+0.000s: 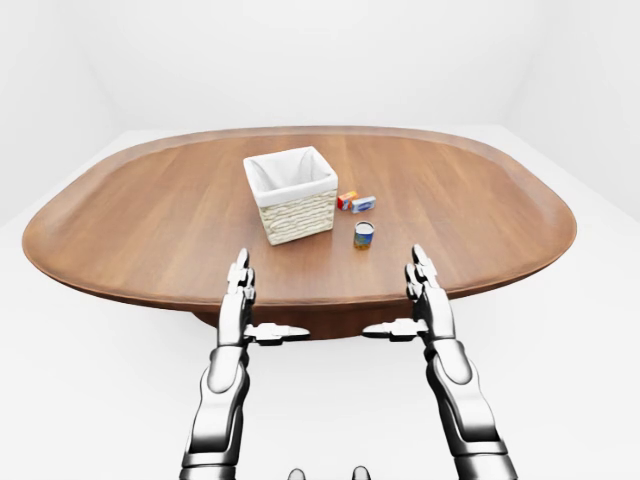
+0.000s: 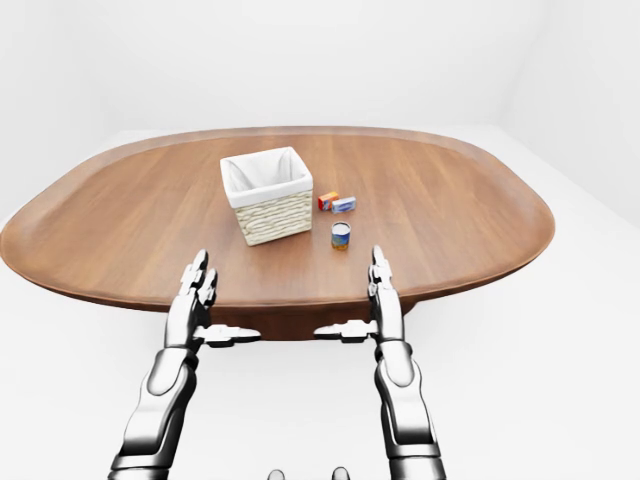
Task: Pick up the alphabet soup and put it in the basket.
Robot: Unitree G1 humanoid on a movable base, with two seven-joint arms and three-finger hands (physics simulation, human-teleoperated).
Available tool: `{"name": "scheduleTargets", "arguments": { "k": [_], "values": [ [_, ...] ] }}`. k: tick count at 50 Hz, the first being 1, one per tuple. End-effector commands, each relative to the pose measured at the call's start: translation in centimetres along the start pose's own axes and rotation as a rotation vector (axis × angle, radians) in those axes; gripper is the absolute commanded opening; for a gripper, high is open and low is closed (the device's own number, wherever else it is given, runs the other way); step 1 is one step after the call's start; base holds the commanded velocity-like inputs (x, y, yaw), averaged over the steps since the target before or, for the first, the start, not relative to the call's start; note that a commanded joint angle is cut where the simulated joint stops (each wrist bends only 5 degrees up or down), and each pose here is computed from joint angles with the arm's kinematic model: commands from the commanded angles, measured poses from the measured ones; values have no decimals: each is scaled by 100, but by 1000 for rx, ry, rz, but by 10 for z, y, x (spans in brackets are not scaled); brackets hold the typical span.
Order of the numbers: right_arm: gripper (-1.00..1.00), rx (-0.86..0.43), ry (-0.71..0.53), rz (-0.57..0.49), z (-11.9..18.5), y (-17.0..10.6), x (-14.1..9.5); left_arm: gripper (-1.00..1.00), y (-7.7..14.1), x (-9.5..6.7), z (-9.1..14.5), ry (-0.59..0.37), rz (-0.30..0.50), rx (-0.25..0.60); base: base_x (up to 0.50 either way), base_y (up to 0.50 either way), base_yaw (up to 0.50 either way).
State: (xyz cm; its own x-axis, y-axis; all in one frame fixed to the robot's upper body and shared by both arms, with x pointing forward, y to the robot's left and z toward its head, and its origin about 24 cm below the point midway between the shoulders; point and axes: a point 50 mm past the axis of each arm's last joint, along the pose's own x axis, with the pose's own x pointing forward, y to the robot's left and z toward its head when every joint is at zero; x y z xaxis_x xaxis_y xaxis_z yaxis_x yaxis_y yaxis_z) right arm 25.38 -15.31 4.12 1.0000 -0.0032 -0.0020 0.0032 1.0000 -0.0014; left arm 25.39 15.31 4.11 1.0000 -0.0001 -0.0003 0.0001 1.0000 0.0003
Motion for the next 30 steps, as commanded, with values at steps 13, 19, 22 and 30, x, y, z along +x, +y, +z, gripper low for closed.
{"name": "scheduleTargets", "arguments": {
  "k": [13,19,22,30],
  "values": [
    [100,-7,8,-7,0,-7,0,100,7,0,1,0,0,0,0,0,0],
    [100,-9,11,-8,-1,-7,0,100,7,0,0,0,0,0,0,0,0],
    [100,-12,14,-10,-1,-7,1,100,7,0,0,0,-1,2,0,0,0],
    [100,3,-1,-22,3,-10,3,100,7,-1,0,2,0,11,0,0,0]
  ]
}}
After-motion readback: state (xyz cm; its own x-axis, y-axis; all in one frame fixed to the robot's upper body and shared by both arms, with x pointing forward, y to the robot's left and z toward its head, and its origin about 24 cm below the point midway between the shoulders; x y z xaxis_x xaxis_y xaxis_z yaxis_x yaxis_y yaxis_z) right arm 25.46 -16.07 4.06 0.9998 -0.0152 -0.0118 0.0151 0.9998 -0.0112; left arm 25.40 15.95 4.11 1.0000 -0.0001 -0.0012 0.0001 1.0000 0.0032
